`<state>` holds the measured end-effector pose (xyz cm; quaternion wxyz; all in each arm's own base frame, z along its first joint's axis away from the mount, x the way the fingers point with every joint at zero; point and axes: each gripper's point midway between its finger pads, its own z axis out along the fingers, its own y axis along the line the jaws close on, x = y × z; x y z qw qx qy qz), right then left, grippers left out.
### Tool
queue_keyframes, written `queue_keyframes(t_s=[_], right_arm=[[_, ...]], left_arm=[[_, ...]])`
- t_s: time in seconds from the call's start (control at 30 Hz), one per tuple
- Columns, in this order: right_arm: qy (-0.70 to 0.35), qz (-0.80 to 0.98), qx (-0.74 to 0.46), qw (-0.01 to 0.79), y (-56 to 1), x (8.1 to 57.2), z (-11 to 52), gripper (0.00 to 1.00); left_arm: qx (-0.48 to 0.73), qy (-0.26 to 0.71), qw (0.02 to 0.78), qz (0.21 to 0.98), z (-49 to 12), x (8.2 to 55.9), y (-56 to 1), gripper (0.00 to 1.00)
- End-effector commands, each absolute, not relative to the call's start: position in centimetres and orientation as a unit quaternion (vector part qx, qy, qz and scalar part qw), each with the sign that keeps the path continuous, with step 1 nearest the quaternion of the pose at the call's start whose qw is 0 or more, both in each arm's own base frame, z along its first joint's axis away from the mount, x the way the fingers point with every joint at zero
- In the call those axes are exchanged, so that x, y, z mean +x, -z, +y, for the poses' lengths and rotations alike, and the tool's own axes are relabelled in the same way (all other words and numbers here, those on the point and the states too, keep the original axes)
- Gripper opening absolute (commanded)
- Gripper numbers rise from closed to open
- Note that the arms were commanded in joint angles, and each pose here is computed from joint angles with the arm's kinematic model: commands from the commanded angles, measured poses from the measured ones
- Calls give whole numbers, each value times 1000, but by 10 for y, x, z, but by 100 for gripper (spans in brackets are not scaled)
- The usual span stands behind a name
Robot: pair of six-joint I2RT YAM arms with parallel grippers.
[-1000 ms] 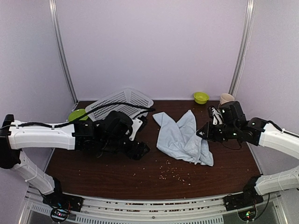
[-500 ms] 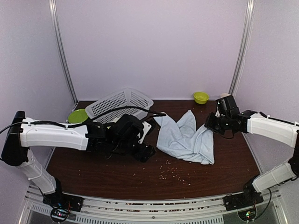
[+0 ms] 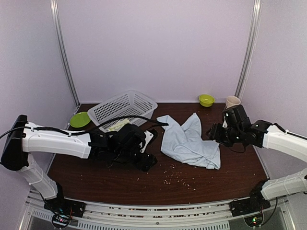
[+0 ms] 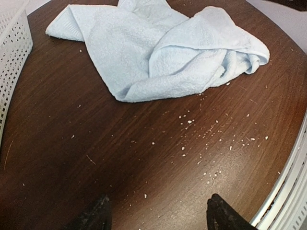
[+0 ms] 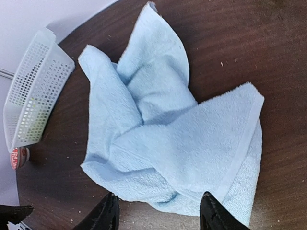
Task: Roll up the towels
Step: Place the towel at the center of the board, then pick up the towel from the center of the board.
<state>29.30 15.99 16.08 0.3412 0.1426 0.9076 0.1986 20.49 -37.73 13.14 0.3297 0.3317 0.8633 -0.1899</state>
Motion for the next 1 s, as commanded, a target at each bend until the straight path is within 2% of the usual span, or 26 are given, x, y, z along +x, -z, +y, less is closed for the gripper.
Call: queue_keyframes(t_s=[0.0,0.3,0.7,0.8,0.97], right_arm=[[-173,919,183,303,-118,278,153,57],[-181,900,270,291,-84,280,144,57],[-219,888,305,264,-52,276,148,53],[-223,889,306,258,-48,278,150,45],[-232,886,306,261,-51,280,152,25]], left_arm=[[331,216,340,853,-384,204,-139,69],[330,213,334,857,-374,200,-132,69],[333,216,327,858,-375,197,-127,69],[332,214,324,859,-375,197,-127,69],[329,214,322,861,-376,198,-126,69]])
